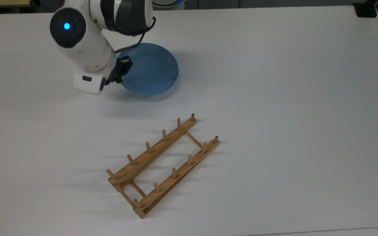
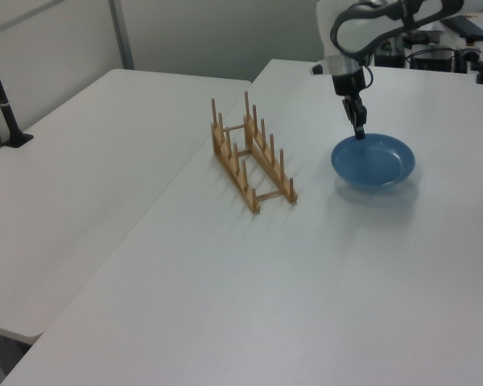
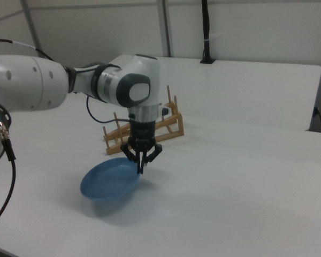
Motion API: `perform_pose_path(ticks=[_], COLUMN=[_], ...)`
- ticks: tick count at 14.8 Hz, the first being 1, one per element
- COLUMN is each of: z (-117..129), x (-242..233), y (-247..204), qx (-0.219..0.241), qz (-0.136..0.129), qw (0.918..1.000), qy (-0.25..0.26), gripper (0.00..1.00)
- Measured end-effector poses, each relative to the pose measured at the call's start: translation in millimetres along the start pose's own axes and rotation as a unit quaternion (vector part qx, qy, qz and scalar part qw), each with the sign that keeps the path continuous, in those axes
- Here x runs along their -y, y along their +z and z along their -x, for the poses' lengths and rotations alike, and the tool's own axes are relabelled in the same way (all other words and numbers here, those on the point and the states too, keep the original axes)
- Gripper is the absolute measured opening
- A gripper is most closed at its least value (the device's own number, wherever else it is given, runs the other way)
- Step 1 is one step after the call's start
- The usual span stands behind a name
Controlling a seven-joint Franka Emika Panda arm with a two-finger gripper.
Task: Pick plate from plate rack
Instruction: 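Lower the held blue plate flat onto the table beside the rack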
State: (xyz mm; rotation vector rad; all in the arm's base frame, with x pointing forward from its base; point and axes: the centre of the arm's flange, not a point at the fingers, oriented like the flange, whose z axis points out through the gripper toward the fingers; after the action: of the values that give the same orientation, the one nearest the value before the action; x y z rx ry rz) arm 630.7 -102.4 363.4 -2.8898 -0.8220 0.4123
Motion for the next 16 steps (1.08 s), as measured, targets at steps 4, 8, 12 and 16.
perform_pose_path(ticks=[4,8,12,16], z=[0.7,2.3,3.2,14.5], x=[-6.0,-5.0,-4.8,2.1], y=[31.5,40.8,34.8,-23.0], qx=[0.021,0.028,0.024,-0.004], qz=[-0.02,-0.027,-0.023,0.001], qw=[0.9995,0.9992,0.9994,0.9998], qy=[-0.009,-0.011,-0.01,0.022], gripper=[0.05,0.12,0.51,0.96])
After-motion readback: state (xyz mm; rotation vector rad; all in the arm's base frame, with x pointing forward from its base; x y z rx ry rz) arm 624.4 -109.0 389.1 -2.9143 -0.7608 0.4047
